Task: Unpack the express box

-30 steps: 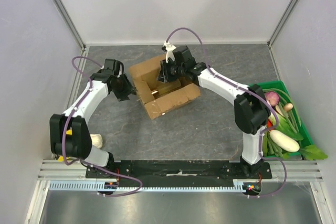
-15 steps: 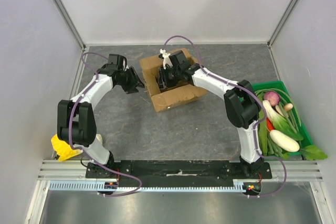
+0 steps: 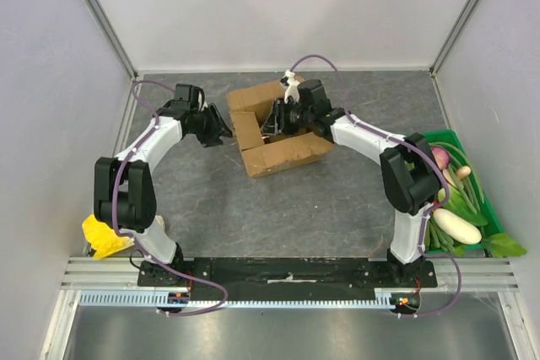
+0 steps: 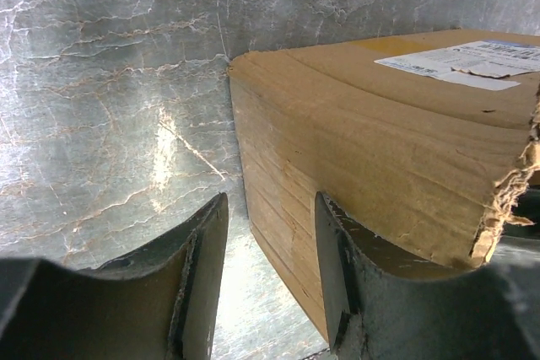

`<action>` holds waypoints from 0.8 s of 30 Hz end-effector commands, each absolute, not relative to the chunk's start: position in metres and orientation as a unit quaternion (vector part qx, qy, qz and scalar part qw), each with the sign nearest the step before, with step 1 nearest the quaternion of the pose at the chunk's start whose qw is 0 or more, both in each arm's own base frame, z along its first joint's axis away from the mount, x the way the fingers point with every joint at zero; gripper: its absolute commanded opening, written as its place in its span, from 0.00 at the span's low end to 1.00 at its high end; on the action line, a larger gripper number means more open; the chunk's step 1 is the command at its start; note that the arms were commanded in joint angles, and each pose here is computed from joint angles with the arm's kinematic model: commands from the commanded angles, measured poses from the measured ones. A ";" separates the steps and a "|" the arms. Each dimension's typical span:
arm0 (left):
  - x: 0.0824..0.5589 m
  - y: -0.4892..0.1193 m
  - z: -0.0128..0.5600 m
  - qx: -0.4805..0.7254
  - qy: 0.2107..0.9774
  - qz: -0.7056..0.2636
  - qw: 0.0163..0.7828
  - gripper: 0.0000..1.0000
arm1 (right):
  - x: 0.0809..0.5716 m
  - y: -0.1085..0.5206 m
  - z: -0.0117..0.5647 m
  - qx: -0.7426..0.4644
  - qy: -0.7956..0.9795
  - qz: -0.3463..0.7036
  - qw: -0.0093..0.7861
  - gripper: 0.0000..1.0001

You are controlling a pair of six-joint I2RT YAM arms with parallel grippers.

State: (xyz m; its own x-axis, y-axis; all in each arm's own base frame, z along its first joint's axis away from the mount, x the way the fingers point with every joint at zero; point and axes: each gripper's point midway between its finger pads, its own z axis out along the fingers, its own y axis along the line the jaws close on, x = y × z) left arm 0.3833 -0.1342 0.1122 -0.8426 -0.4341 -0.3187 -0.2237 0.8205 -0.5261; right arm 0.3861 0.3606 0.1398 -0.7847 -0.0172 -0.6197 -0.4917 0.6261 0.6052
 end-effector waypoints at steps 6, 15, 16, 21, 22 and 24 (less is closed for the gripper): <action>0.397 -0.141 0.133 -0.146 0.920 -0.264 0.249 0.52 | 0.381 0.381 0.217 -0.156 0.756 0.542 0.332 0.48; 0.397 -0.139 0.135 -0.147 0.920 -0.259 0.253 0.53 | 0.380 0.384 0.245 -0.160 0.725 0.565 0.360 0.49; 0.397 -0.139 0.136 -0.149 0.920 -0.258 0.255 0.53 | 0.380 0.384 0.246 -0.162 0.723 0.565 0.363 0.51; 0.397 -0.120 0.139 -0.183 0.921 -0.212 0.270 0.54 | 0.376 0.397 0.253 -0.194 0.716 0.548 0.387 0.70; 0.397 -0.117 0.146 -0.188 0.918 -0.209 0.279 0.55 | 0.374 0.398 0.244 -0.197 0.730 0.535 0.377 0.76; 0.396 -0.108 0.151 -0.199 0.916 -0.194 0.289 0.56 | 0.372 0.409 0.247 -0.226 0.727 0.516 0.391 0.79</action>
State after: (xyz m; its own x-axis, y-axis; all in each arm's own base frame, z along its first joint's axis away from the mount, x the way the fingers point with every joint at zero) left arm 0.3849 -0.1242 0.1115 -0.8282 -0.4391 -0.3483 -0.2431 0.8414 -0.4826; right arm 0.3798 0.3917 0.2078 -0.7139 0.1159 -0.6906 -0.6117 0.3768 0.6956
